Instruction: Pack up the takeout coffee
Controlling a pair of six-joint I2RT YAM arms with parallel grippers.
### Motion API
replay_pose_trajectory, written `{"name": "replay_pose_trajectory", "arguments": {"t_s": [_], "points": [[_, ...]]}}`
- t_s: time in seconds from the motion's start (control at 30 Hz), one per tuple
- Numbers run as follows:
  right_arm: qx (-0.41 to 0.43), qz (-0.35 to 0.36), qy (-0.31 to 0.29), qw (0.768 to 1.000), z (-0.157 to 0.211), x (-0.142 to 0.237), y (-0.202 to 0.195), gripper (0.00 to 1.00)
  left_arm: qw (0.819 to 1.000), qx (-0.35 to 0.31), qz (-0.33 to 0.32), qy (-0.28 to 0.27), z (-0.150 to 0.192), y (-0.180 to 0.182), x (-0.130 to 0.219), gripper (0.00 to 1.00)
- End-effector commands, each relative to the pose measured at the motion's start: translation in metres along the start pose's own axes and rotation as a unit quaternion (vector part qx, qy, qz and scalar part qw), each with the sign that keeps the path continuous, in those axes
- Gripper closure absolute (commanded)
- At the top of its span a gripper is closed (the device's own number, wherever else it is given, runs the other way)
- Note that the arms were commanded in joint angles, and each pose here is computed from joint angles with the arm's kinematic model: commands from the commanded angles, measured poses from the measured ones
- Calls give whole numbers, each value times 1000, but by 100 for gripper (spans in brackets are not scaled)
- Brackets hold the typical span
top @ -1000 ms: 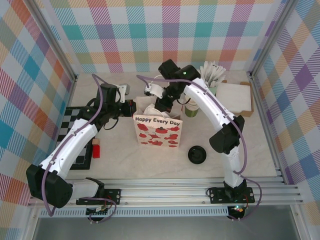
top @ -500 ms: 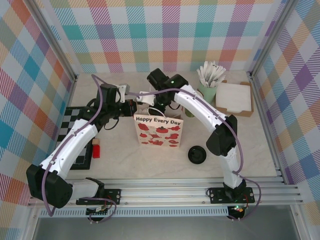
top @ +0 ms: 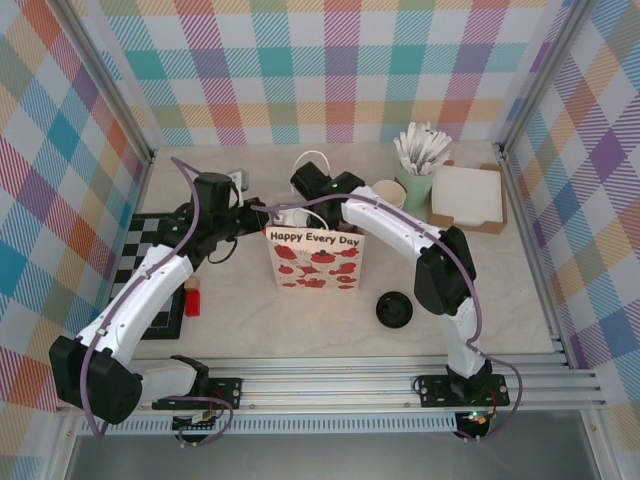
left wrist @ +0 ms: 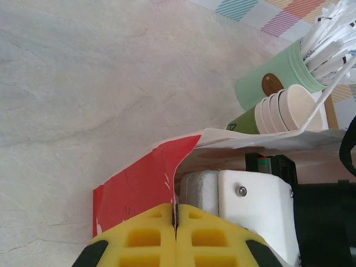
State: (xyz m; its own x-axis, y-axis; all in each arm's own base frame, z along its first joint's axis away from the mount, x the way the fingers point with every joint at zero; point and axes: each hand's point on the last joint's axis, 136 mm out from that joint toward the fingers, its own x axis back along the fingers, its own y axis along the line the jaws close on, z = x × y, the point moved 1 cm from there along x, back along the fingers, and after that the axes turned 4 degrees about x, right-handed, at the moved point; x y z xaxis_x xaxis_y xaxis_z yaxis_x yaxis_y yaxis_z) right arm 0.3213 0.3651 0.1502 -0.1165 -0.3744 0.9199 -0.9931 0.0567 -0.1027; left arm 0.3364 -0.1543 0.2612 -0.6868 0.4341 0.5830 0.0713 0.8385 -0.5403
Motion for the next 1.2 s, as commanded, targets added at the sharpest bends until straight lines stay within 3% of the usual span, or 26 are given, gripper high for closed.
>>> {"name": "replay_pose_trajectory", "arguments": {"t_s": [0.0,0.13,0.4,0.53,0.83,0.87,0.9,0.93,1.03,1.17], "points": [[-17,-20,-19,999,-19,-2,8,100,999,8,24,-20,-11,-10,2,100],[-32,-17,-30,999,-21,-6,7,97,999,14,24,-23,-11,-10,0,100],[0,29,-84,996,-38,59,6,54,999,6,-16,-29,-13,3,3,100],[-26,76,-99,992,-41,86,-5,41,999,0,-25,-23,-12,4,3,100],[-54,144,-168,974,-50,144,-9,21,999,3,-34,-21,-9,9,5,100],[-59,153,-173,971,-50,150,-11,15,999,3,-34,-21,-9,8,6,100],[-67,163,-179,968,-51,158,-12,1,999,3,-35,-20,-9,9,6,100],[-74,172,-185,965,-51,164,-14,0,999,3,-36,-20,-9,9,7,100],[-111,238,-205,943,-47,191,-28,0,999,3,-35,-22,-9,9,8,100],[-196,331,-261,885,-37,236,-47,0,999,5,-37,-22,-9,10,9,100]]}}
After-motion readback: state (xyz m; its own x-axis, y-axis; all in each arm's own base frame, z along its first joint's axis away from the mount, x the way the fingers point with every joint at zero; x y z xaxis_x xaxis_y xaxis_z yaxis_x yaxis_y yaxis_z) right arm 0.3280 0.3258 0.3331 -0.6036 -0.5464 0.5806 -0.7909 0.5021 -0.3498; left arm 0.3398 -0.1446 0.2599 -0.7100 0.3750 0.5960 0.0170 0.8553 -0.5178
